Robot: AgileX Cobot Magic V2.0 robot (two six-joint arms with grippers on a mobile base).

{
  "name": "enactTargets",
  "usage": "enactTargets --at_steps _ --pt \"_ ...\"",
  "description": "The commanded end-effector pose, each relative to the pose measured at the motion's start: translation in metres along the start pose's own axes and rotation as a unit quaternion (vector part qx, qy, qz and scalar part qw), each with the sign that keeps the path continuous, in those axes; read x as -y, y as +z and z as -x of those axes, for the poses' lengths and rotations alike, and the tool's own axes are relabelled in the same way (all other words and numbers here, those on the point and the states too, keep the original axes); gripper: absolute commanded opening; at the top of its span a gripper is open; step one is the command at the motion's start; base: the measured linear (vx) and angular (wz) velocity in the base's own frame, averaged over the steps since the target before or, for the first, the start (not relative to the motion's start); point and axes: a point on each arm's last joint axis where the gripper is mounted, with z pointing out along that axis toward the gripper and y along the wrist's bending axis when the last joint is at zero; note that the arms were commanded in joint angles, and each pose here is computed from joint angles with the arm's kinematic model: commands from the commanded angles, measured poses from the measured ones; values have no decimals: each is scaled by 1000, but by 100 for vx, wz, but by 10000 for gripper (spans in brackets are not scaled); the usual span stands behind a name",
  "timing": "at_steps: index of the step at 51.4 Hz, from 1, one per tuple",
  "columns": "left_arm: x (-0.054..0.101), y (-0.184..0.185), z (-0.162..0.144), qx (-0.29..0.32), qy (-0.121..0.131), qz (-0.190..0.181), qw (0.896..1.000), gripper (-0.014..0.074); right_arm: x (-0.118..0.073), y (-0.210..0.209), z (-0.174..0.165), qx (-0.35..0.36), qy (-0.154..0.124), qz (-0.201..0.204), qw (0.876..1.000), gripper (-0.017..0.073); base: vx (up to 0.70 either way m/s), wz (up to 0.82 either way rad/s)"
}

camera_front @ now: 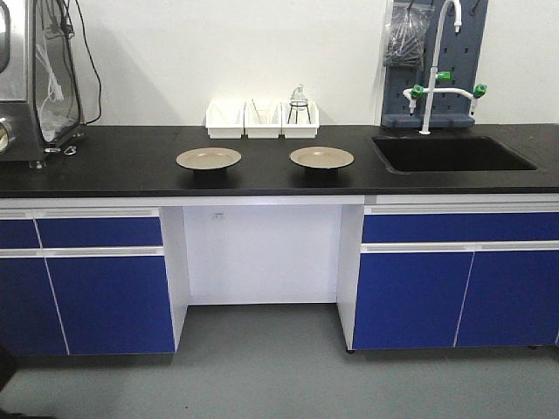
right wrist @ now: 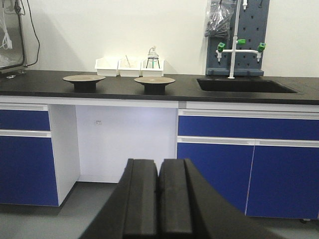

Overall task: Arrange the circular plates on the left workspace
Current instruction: 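Drive the base forward toward the two beige plates on the bench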

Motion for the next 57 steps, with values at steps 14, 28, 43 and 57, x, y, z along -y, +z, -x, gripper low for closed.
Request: enactTargets --at_steps 14,28,43,57 --pt "-1 -1 2 38 -6 6 999 -1 0 0 1 35 -5 -2 999 -4 0 0" --pt "-1 -1 2 38 -6 6 999 -1 0 0 1 34 -5 -2 999 -4 0 0" --pt "-1 -1 2 38 -6 6 999 -1 0 0 1 34 -5 -2 999 -4 3 2" --pt "-1 -1 2 38 -6 6 999 -1 0 0 1 34 -5 -2 999 -4 16 -3"
